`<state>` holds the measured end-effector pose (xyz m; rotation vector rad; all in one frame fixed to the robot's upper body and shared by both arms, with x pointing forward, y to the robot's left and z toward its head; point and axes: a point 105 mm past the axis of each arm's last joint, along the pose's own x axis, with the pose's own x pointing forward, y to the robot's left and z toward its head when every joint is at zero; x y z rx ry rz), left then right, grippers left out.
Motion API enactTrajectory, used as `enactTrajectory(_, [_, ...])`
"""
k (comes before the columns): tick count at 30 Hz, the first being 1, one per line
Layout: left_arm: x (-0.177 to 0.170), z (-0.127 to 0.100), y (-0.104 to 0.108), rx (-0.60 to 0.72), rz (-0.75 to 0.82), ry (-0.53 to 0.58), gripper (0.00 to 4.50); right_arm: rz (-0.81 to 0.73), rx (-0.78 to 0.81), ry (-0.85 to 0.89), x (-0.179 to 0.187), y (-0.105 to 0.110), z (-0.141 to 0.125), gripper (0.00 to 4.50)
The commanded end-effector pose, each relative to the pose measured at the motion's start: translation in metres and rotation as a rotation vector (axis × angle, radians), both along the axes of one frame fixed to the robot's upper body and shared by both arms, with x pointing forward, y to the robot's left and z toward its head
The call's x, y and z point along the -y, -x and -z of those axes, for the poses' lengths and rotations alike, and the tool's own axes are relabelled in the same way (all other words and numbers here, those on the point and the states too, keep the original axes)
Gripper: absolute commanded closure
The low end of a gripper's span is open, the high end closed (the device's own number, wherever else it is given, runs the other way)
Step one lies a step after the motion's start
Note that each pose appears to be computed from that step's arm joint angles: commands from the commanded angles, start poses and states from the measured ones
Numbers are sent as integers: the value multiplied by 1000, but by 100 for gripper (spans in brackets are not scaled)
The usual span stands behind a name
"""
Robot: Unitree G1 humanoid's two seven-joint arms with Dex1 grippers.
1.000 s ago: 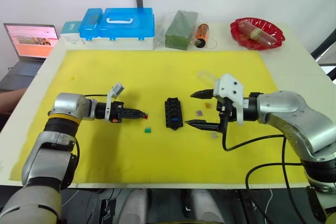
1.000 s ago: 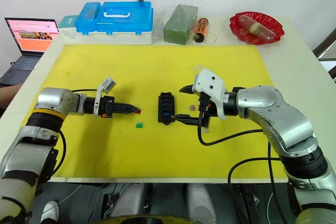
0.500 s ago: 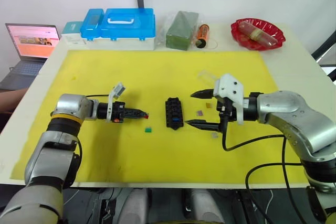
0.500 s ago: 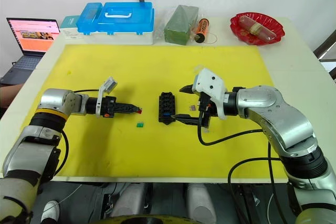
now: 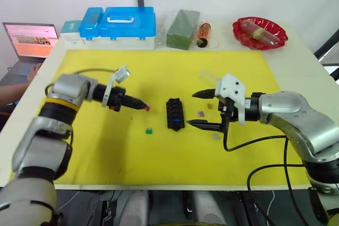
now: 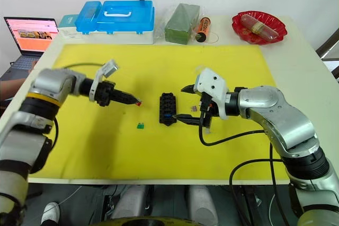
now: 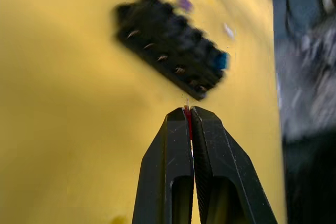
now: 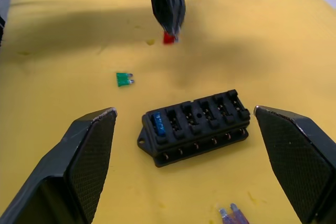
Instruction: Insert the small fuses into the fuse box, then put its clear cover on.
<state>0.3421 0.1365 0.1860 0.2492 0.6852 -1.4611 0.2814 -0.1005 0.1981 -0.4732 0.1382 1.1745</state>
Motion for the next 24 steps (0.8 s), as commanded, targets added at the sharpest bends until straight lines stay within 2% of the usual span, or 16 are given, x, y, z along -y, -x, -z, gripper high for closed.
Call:
enactTrajectory(1, [3, 0, 3, 191, 248, -198, 438, -23, 53, -10, -5, 0, -10, 0])
enactTrajectory(6, [0, 1, -4, 407, 563, -463, 438, -30, 58, -7, -6, 0, -10, 0])
enactTrajectory(11, [7, 5, -3, 549, 892, -602, 438, -29, 61, -6, -6, 1, -12, 0])
enactTrajectory(19, [24, 19, 3, 640, 1219, -649, 438, -24, 55, -6, -7, 5, -11, 0])
enactTrajectory(21, [32, 23, 8, 654, 1273, -616, 438, -23, 53, -6, -7, 6, -11, 0])
enactTrajectory(24, [36, 27, 7, 686, 1339, -628, 438, -21, 53, -4, -7, 6, -11, 0])
